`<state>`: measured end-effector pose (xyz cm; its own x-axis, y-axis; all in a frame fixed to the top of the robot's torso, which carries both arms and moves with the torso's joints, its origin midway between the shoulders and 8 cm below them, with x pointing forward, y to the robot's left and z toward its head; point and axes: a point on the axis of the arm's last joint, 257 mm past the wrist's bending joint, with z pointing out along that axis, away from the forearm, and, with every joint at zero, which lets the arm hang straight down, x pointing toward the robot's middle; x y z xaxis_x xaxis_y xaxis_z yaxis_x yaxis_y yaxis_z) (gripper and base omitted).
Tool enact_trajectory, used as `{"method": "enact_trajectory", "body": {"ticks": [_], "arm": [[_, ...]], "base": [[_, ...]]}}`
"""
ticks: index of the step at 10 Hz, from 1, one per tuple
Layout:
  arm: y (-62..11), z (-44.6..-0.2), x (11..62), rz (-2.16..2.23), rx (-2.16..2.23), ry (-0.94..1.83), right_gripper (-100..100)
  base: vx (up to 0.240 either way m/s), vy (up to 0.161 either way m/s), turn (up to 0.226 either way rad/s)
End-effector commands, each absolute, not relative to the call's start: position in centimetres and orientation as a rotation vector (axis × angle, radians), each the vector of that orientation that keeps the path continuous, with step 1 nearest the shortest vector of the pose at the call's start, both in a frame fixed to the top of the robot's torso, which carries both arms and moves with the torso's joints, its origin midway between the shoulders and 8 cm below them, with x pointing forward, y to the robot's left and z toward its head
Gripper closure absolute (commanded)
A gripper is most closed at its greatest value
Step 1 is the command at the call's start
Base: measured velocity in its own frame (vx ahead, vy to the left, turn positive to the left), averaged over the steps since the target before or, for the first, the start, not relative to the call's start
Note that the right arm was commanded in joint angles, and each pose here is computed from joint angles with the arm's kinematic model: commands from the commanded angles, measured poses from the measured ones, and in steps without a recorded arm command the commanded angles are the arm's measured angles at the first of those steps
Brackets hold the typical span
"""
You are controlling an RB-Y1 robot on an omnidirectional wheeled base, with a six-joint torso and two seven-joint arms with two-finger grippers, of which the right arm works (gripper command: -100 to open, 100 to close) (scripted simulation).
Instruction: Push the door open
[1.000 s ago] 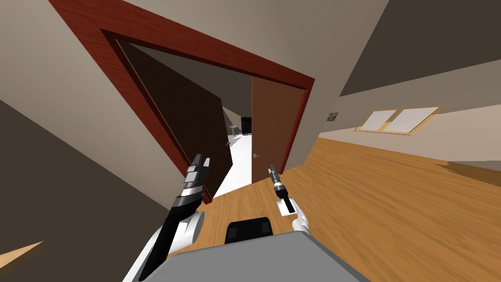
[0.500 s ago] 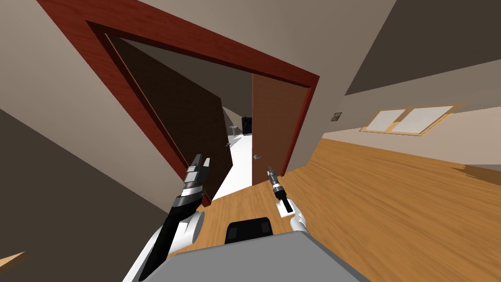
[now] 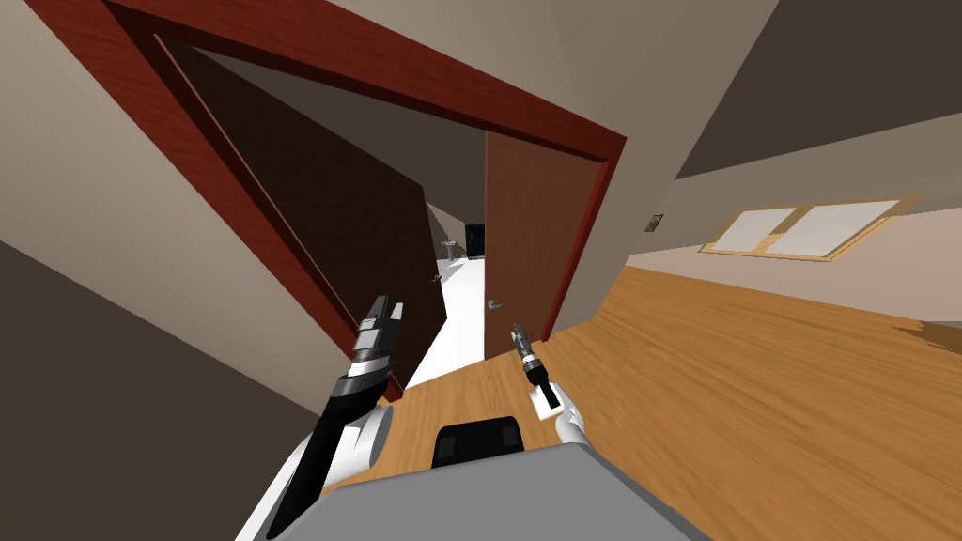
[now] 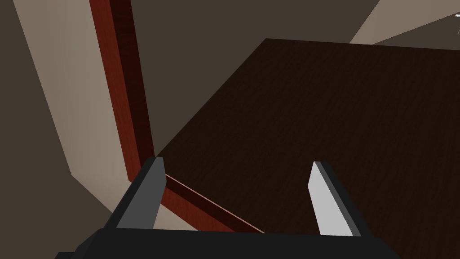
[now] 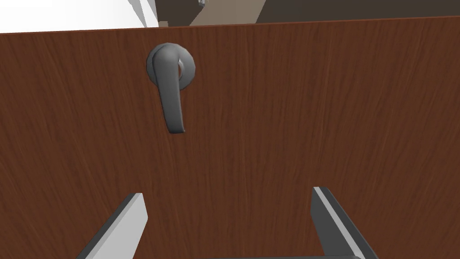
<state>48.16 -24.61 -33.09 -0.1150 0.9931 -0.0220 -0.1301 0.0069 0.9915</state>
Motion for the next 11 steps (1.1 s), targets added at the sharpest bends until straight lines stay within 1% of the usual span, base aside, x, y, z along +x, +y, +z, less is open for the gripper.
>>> {"method": "enact_trajectory", "body": {"ticks": [1,7,11], "arm": [[-24.4,-34.1,48.1,1.341,1.056,1.224,-100],[-23.4,-37.3,47.9,1.340,1.094,1.295,-100],[-22.9,-38.6,47.7,1.340,1.111,1.326,-100]], "base": [[0.080,-0.022,0.024],[0.085,-0.019,0.022],[0.086,-0.025,0.014]]}}
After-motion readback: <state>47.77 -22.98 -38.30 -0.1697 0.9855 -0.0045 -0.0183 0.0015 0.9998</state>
